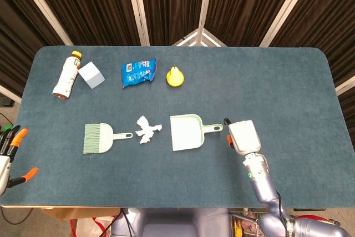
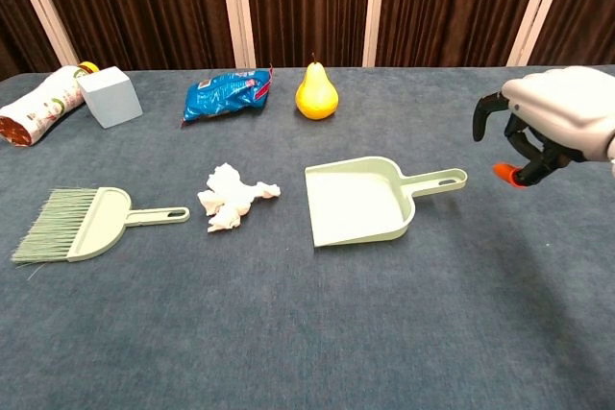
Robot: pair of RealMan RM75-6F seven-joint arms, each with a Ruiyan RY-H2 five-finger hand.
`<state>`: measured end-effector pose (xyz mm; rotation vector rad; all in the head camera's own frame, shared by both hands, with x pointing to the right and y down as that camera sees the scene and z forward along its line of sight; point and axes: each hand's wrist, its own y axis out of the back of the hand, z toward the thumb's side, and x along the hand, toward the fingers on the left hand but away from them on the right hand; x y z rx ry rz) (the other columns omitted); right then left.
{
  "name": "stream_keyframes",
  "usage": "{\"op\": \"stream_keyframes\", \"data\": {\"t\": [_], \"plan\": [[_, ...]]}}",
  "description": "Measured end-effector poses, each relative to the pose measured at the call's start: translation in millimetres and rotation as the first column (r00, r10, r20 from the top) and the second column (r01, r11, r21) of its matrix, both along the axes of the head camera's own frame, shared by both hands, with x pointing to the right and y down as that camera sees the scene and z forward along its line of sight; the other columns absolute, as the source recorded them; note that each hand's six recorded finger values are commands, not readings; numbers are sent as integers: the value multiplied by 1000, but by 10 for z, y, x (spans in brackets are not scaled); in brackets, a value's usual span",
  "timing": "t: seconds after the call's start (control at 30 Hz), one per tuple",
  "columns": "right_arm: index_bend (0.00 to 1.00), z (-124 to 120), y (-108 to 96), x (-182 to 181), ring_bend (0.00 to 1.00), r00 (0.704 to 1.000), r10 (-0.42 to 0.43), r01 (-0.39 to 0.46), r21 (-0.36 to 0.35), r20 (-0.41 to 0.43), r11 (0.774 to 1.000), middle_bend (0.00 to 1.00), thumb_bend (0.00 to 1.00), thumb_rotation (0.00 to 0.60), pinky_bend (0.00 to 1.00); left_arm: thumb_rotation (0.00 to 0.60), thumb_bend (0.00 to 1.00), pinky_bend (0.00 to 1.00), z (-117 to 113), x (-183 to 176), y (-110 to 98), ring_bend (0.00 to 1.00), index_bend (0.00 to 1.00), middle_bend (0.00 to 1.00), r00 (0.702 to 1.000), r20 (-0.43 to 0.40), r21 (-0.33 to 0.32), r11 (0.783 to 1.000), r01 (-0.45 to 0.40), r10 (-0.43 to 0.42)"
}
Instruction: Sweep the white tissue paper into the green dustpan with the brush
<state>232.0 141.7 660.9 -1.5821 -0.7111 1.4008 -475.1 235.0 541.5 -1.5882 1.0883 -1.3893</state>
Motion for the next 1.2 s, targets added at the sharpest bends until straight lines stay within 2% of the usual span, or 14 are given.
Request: {"op": "stream_keyframes", "data": {"t": [0.2,0.5,1.2], "plan": [[398,155,-12,-61,839,1000,0,-1,-11,-14,1000,819,377,600,878,600,0,8,-6,-17,2,0,0,0,1000,0,-1,1000,7,-7],[299,272,71,-143,839,1000,-5,5,-29,-10,1000,819,376,600,878,600,0,8,-10,-21,5,0,0,0,1000,-2,-2,1000,9,-9],[298,501,44,-286,839,1000,-13,11,-43,-28,999,819,377,600,878,600,0,8,5,-17,-6,0,0,0,1000,-3,-7,1000,12,-12]]}}
